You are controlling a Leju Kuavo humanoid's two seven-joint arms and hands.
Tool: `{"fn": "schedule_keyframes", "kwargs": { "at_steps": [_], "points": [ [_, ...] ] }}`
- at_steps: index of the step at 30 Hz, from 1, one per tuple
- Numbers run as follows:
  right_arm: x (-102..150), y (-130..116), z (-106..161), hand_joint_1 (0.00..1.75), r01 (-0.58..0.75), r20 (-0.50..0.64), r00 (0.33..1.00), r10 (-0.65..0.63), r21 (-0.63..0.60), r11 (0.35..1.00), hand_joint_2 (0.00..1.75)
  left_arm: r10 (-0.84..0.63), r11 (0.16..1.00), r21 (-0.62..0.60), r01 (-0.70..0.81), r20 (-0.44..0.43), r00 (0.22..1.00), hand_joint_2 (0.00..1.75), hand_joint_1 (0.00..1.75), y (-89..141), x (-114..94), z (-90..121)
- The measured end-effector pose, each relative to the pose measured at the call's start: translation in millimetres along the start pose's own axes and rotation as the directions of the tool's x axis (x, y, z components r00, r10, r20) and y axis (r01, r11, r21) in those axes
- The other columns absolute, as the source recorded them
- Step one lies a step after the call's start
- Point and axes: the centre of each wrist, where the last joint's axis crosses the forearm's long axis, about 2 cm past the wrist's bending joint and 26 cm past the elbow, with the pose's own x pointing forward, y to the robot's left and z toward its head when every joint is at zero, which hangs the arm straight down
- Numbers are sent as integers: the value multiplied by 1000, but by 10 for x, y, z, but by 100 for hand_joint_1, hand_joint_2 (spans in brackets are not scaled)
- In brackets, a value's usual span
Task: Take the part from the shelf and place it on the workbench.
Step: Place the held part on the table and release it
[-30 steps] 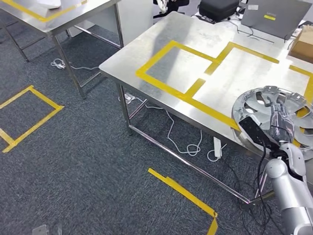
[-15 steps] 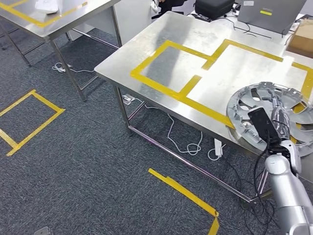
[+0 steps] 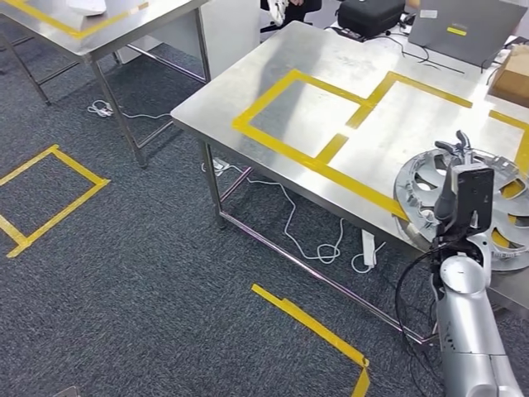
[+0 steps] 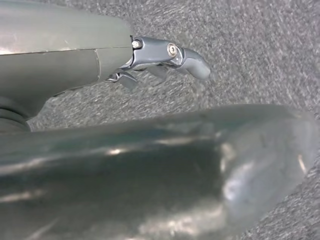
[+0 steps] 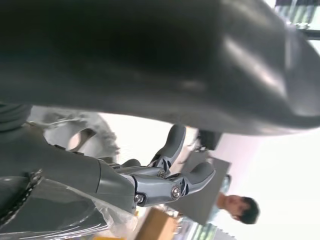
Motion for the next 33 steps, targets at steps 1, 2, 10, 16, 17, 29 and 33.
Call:
{"fn": "schedule_keyframes", "kwargs": {
  "at_steps": [1, 2, 10, 16, 17, 29, 33],
  "points": [
    [12, -3, 1, 0, 7, 11, 1000, -7, -2, 1000, 0, 1, 1000, 0, -1, 0, 1000, 0, 0, -2, 2, 0],
    [18, -5, 7, 0, 11, 18, 1000, -11, -2, 1000, 0, 2, 1000, 1, -2, 0, 1000, 0, 0, -1, 2, -1],
    [92, -14, 20, 0, 20, 54, 998, -20, -5, 1000, 0, 13, 1000, 8, -13, -8, 1000, 0, 0, -11, -5, 10],
    [115, -15, 20, 0, 24, 68, 997, -23, -5, 1000, 0, 22, 1000, 16, -21, -21, 1000, 0, 0, -5, -7, 8],
    [117, -14, 21, 0, 24, 68, 997, -24, -5, 1000, 0, 23, 1000, 17, -23, -24, 999, 0, 0, -4, -10, 10],
    [121, -3, 27, 0, 26, 70, 997, -25, -1, 1000, 0, 33, 999, 25, -32, -30, 999, 0, 0, -4, -12, 11],
    [117, 5, 37, 0, 26, 68, 997, -26, 2, 1000, 0, 33, 999, 25, -33, -29, 999, 0, 0, -2, -7, 7]
  ]
}}
